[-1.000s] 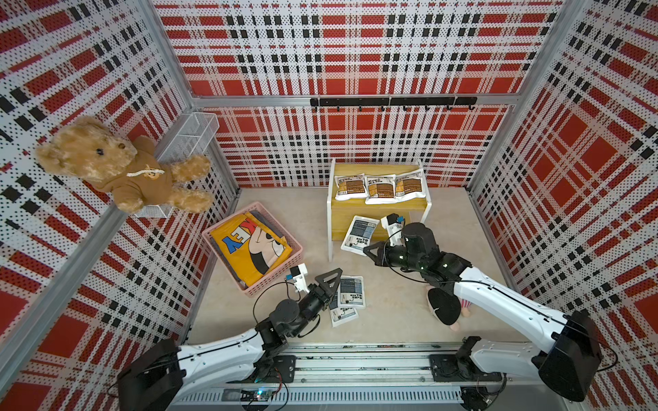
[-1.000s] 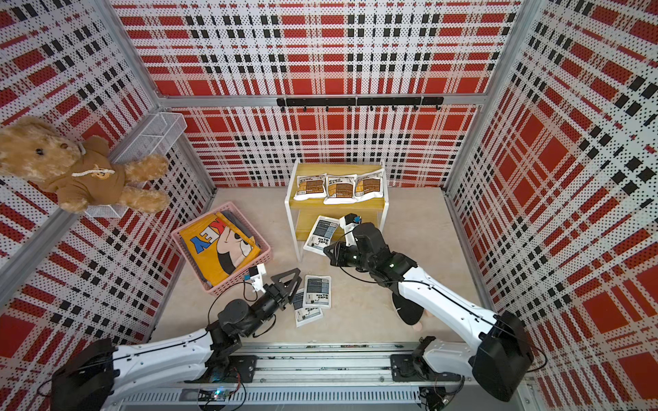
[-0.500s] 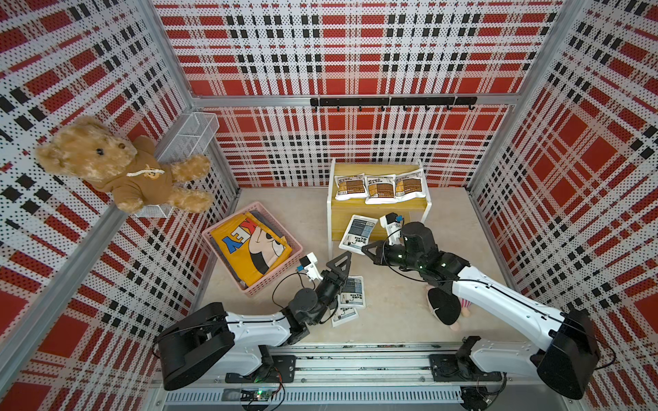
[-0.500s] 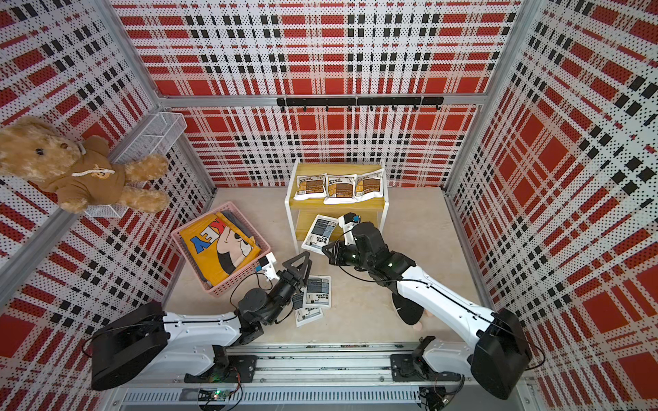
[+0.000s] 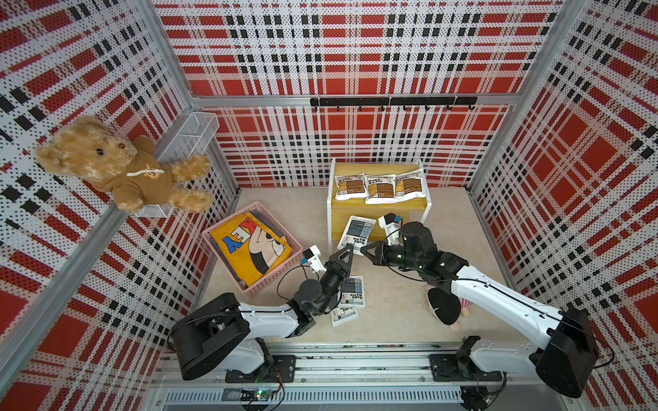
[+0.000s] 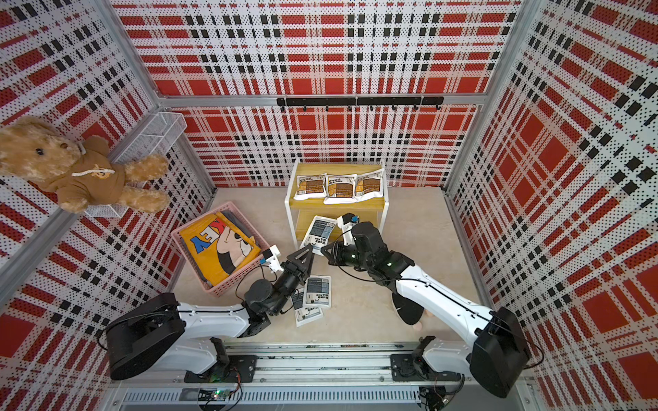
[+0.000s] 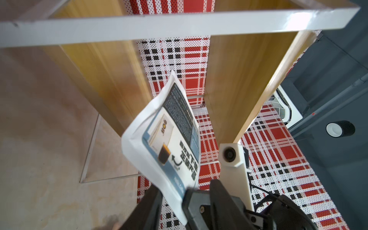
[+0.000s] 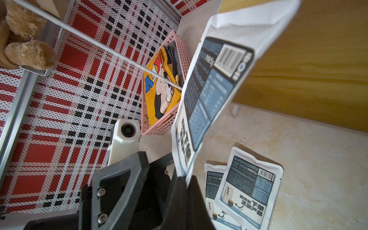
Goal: Place the bagged coffee beans on the shelf by color
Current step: Place the bagged coffee beans on the shelf.
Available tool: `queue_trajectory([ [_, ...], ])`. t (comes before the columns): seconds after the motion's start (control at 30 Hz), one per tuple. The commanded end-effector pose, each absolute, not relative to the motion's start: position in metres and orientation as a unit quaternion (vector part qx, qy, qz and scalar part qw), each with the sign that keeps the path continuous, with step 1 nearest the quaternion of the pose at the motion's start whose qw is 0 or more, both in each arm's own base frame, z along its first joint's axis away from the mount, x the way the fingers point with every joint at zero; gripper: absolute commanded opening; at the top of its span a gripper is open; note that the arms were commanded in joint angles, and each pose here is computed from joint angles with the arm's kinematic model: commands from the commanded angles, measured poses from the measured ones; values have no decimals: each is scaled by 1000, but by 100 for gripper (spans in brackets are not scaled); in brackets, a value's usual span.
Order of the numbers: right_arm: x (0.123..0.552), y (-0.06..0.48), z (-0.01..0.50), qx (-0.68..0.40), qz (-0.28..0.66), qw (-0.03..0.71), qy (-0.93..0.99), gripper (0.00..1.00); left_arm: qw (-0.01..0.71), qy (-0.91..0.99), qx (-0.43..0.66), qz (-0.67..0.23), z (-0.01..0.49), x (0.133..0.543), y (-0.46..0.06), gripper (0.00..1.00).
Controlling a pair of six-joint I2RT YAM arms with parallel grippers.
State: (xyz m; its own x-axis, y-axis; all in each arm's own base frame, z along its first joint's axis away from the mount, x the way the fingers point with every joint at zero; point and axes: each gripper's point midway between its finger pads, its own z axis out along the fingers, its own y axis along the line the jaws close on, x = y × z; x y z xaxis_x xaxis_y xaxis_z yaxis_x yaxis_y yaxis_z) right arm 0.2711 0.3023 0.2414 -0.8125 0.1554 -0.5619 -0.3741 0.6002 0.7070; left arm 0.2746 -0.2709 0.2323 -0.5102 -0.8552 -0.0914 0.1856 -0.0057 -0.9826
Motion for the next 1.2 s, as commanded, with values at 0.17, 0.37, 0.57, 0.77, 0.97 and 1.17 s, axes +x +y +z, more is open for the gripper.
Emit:
queue_trajectory([
  [0.17,273,304,243,-70,446,304,839,0,393,566,-276,-670,241,277,-280,27],
  [0.37,274,304,242,-71,445,301,840,0,392,564,-282,-670,238,279,-280,0],
  [0.57,275,294,248,-65,432,313,843,57,390,560,-294,-669,234,282,-280,0],
  [0.77,260,260,263,-59,390,345,852,86,402,558,-302,-660,233,287,-282,0],
  [0.97,242,232,278,-49,376,369,849,89,418,555,-322,-644,228,293,-277,0],
  [1.17,239,228,280,-52,374,368,850,91,428,547,-343,-633,224,302,-283,0],
])
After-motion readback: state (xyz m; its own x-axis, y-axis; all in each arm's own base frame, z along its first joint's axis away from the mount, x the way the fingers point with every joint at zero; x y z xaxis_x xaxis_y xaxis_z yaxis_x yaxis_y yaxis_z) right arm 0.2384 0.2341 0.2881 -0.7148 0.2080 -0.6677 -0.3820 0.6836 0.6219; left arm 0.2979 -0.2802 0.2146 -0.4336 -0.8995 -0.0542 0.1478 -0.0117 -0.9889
